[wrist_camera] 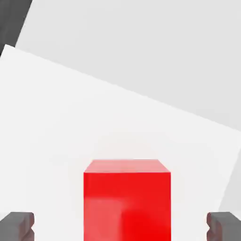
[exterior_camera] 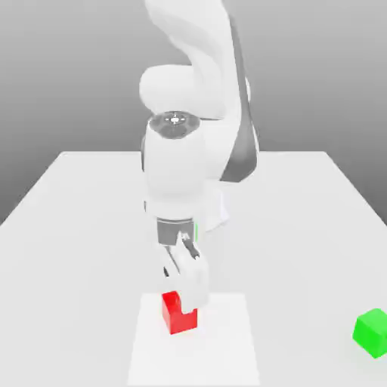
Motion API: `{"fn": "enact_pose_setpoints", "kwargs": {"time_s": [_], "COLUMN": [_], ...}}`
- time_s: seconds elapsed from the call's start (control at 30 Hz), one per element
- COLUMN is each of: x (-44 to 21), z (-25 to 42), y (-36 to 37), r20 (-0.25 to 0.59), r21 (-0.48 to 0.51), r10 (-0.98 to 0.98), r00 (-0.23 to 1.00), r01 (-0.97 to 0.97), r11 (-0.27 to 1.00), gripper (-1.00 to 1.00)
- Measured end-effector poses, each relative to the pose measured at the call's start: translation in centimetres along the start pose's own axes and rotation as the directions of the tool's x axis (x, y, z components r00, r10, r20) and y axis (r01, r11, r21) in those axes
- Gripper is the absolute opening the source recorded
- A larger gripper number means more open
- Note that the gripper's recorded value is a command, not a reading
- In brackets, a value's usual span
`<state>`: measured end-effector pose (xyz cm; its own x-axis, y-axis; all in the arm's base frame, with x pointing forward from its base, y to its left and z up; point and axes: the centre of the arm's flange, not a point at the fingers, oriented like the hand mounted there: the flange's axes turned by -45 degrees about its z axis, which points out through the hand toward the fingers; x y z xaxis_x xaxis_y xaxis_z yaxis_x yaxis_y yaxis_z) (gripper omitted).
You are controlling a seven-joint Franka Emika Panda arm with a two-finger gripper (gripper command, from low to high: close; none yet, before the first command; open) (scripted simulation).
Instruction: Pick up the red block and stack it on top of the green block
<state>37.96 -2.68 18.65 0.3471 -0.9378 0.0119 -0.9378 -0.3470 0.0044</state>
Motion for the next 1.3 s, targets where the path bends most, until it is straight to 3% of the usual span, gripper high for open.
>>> {"fn": "enact_pose_setpoints", "kwargs": {"time_s": [0.33, 0.37, 1.17, 1.3], "x": [-0.4, -0.4, -0.4, -0.8], "z": [4.2, 4.4, -2.0, -2.8], "y": [0.4, 0.5, 0.4, -1.7], "r20": [0.009, 0.011, 0.008, 0.019], "r21": [0.004, 0.004, 0.004, 0.010], "r10": [-0.004, -0.004, -0.006, -0.086], "r00": [1.000, 1.000, 1.000, 0.996], "r01": [0.004, 0.004, 0.006, 0.086], "r11": [1.000, 1.000, 1.000, 0.996], "gripper": [0.00, -1.00, -1.00, -1.00]}}
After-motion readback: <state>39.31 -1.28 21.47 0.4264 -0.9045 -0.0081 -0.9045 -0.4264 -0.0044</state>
